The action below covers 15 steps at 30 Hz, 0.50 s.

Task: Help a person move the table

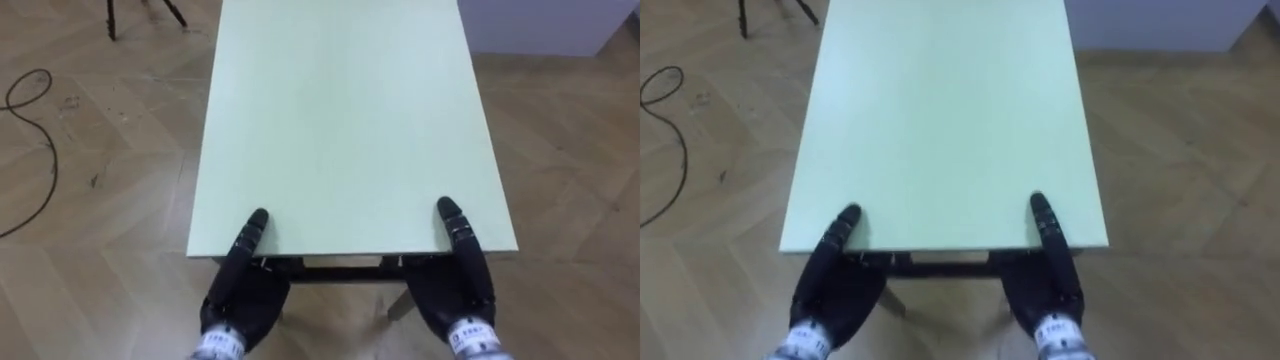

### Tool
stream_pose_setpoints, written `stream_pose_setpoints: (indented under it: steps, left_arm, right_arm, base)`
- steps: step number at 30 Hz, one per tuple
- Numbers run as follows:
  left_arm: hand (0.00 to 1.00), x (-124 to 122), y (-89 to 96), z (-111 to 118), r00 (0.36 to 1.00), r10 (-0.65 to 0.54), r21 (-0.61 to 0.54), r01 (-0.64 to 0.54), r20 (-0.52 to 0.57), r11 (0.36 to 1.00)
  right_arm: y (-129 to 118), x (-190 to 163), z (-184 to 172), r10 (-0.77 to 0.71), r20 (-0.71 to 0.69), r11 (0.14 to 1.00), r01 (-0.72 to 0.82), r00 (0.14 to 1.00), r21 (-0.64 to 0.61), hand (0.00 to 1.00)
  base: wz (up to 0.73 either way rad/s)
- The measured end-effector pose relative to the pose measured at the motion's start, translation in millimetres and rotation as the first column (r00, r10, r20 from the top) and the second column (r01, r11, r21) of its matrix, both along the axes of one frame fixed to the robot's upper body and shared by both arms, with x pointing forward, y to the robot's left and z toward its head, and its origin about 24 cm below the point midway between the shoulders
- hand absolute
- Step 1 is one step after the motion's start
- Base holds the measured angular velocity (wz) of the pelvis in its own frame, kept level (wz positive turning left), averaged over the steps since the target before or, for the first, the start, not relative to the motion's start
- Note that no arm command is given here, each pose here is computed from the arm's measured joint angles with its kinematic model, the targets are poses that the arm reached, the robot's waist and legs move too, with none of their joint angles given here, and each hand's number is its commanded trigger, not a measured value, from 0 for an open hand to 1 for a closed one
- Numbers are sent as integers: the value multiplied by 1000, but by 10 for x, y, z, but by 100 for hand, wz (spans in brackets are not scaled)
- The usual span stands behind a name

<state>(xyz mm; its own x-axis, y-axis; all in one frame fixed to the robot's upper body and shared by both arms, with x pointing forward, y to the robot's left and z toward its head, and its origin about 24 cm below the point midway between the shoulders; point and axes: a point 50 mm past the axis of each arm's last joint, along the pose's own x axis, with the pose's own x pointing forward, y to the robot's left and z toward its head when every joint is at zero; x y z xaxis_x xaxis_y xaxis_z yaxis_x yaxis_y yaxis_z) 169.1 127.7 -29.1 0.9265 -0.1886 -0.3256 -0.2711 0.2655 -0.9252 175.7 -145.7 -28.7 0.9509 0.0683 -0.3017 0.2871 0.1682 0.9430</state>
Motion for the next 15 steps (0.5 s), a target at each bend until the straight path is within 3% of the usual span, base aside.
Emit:
stream_pose_setpoints:
  steps: [8, 12, 15]
  left_arm:
    - [100, 56, -12, 6, 1000, -16, 15, 16, 12, 1000]
    - [100, -124, 51, -111, 998, 35, -18, -36, -43, 999]
    - [100, -240, 54, -160, 996, 55, -37, -58, -63, 998]
  right_arm:
    - [1, 16, -36, -7, -16, 999, 7, 1000, 37, 100]
    - [41, 5, -114, 43, -51, 999, -42, 998, 24, 100]
    - [59, -12, -125, 75, -56, 997, -76, 996, -6, 100]
  base:
    - [15]
    - [-83]
    - [-12]
